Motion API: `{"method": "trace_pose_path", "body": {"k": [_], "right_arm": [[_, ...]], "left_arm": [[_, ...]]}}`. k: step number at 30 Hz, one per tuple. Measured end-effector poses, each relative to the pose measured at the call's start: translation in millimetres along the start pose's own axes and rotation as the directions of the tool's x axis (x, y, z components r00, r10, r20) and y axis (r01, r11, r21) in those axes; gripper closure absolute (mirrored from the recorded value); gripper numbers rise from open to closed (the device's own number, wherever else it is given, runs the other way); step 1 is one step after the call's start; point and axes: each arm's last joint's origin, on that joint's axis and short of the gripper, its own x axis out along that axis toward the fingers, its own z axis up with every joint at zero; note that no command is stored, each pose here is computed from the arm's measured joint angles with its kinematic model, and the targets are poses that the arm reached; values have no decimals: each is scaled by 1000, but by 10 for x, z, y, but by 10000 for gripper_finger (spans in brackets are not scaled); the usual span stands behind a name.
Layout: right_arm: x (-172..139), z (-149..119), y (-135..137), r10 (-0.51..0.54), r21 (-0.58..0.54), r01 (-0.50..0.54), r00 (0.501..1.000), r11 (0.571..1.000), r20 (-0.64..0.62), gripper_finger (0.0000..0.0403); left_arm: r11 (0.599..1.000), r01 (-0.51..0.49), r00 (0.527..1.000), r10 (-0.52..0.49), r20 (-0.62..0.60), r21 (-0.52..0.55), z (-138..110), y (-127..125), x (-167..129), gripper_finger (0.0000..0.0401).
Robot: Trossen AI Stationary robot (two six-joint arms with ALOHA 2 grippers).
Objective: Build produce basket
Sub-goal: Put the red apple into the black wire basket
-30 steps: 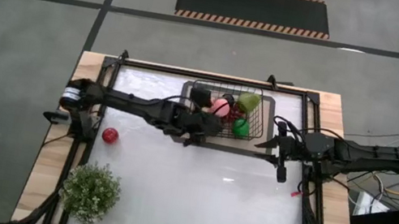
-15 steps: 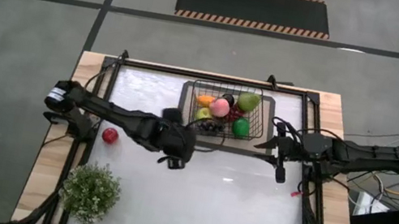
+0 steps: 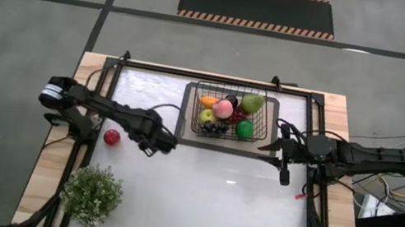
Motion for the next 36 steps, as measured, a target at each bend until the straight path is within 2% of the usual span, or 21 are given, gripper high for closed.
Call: {"method": "trace_pose_path", "body": {"k": [3,6,15,26,36], "right_arm": [[2,-7,0,0,-8,0,1000,1000,-2,280],[4,-12,0,0,-21,-1,1000,1000,-4,280],[8,-25,0,1,-47,-1,1000,999,-8,280],[8,-26,1,3,-60,-4,1000,998,-8,280],[8,-27,1,3,-60,-3,1000,998,-8,280]], "left_arm": [[994,-13,989,-2,-146,-105,-79,125,185,131],[990,-40,973,7,-230,-139,-169,197,317,131],[992,-48,960,13,-281,-119,-277,269,538,131],[994,-37,959,7,-283,-101,-271,252,561,131],[987,-128,942,91,-323,-97,-356,281,771,131]]}}
